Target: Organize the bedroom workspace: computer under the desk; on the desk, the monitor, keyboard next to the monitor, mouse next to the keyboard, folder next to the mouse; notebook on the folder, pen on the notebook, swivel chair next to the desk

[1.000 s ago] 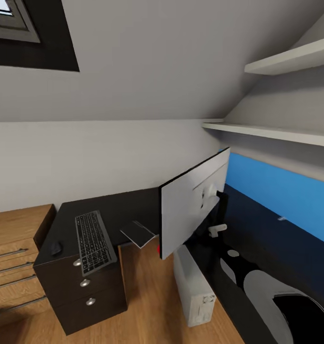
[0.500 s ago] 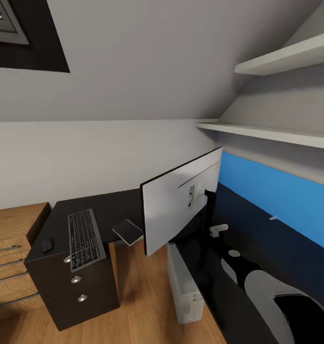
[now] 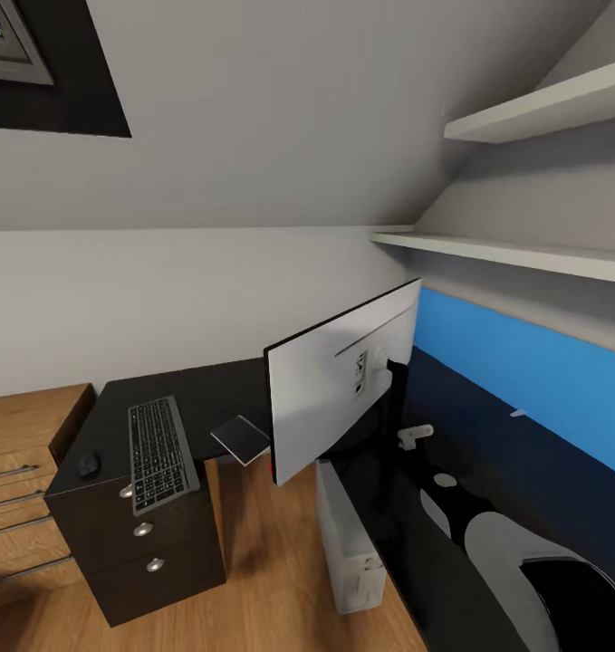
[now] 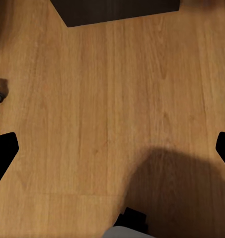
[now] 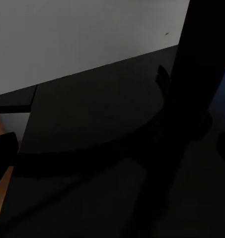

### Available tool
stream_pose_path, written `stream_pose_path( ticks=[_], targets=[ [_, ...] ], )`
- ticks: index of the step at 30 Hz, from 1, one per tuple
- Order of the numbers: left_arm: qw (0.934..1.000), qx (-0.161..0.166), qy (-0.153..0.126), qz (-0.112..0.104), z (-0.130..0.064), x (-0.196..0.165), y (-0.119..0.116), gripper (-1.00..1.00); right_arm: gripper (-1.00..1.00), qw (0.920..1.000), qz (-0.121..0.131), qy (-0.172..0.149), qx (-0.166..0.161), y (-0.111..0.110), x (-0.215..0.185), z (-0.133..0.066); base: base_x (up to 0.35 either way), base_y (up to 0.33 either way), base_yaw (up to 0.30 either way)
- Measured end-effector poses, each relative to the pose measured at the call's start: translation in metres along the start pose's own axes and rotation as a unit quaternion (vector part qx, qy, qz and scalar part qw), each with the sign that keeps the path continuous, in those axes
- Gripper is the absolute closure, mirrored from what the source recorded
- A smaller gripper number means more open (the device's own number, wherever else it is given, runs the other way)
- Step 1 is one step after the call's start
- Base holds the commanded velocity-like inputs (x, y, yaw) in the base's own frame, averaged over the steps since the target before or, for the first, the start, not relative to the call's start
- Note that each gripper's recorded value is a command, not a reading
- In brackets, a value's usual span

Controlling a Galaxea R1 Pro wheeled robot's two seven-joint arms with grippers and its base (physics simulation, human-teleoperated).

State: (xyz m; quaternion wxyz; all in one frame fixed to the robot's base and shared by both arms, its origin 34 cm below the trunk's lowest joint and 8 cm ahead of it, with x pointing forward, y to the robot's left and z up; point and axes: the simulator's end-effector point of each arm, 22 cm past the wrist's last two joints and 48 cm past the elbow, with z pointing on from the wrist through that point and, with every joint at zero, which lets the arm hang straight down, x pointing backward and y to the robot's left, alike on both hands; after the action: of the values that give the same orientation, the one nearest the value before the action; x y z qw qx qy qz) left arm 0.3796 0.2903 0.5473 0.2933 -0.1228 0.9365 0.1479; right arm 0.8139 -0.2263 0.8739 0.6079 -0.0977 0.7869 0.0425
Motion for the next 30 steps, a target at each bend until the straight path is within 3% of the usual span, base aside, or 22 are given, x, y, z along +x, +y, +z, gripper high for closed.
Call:
stream_pose_path(
  ticks=[10, 14, 25, 30],
  targets=[
    [1.0, 0.0, 0.0, 0.0, 0.0, 0.0, 0.0, -1.0, -1.0, 1.0, 0.0, 0.0, 0.001, -0.002, 0.0, 0.0, 0.0, 0.0, 0.0],
    [1.0, 0.0, 0.0, 0.0, 0.0, 0.0, 0.0, -1.0, -1.0, 1.0, -0.002, 0.001, 0.006, -0.009, 0.001, -0.001, 0.0, 0.0, 0.0],
    [1.0, 0.0, 0.0, 0.0, 0.0, 0.0, 0.0, -1.0, -1.0, 0.9991, -0.017, -0.034, 0.021, -0.033, -0.013, -0.006, 0.0, 0.0, 0.0],
    [1.0, 0.0, 0.0, 0.0, 0.0, 0.0, 0.0, -1.0, -1.0, 0.9983, -0.019, -0.037, 0.041, -0.044, -0.015, -0.008, 0.0, 0.0, 0.0]
  ],
)
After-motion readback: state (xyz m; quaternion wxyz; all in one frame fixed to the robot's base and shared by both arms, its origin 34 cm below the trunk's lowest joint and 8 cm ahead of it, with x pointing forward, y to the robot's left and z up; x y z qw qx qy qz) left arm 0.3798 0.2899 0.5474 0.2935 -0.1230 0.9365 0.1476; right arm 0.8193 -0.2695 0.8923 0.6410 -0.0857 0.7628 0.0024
